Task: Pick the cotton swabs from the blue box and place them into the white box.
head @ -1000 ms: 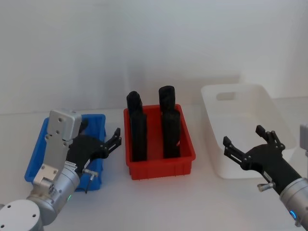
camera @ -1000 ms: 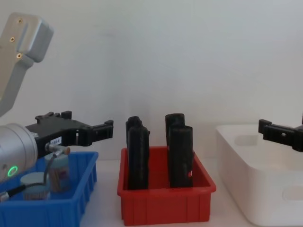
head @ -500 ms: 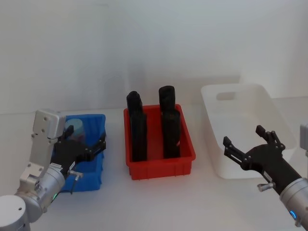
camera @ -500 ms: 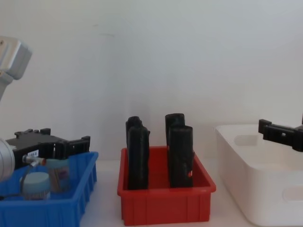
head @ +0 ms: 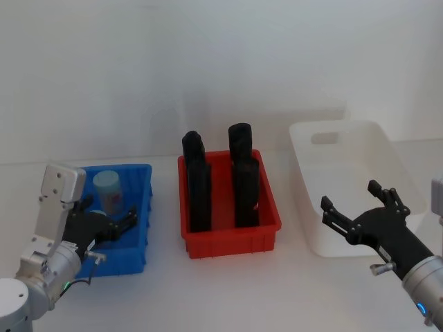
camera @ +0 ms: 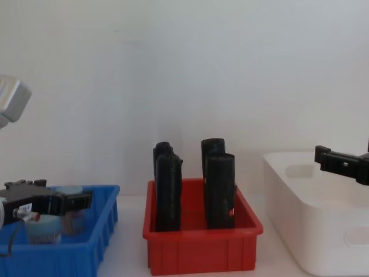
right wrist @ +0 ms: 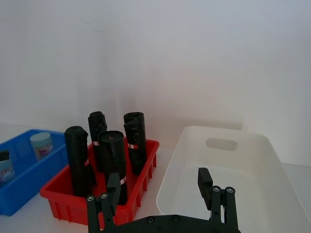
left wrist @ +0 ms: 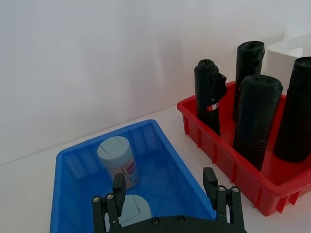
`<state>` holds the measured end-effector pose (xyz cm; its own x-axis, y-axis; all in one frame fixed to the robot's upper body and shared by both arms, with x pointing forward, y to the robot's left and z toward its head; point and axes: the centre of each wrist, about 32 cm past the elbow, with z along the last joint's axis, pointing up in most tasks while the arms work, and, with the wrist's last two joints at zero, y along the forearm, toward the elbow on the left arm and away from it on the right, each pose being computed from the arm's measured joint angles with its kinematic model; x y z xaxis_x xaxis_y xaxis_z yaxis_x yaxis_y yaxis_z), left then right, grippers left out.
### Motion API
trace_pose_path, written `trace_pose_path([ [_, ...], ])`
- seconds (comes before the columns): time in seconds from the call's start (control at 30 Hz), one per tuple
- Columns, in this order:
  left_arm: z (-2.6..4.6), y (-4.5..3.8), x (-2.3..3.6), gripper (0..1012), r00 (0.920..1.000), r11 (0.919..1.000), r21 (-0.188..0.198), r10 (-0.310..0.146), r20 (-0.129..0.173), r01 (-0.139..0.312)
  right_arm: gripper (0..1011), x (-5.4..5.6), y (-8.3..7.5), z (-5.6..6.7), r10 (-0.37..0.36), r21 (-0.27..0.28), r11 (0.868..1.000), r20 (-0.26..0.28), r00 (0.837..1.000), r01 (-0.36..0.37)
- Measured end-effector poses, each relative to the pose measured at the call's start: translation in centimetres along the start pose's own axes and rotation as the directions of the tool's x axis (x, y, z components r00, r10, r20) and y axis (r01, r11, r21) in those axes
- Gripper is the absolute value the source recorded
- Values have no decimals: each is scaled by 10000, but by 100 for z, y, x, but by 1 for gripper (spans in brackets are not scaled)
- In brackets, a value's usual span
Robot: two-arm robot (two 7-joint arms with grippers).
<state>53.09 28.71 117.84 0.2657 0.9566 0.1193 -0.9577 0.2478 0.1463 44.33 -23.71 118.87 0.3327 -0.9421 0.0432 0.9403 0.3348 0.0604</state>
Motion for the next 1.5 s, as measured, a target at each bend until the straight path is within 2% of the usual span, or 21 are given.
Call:
trace_pose_path([
  [0.13,-53,-28,61,1008,9999,9995,303,100,58,-102,1002,0,0,0,1,0,10000,0,10000,-1],
  [0.53,-160,-59,167,1008,9995,9960,835,305,128,-315,1002,0,0,0,0,1,10000,-1,10000,0],
  [1.07,-227,-86,271,1008,9983,9918,1144,566,111,-575,1002,0,0,0,0,1,10000,0,10000,0],
  [1.5,-266,-144,339,1000,9993,9921,1218,322,-182,-297,1002,0,0,0,0,1,10000,0,10000,0],
])
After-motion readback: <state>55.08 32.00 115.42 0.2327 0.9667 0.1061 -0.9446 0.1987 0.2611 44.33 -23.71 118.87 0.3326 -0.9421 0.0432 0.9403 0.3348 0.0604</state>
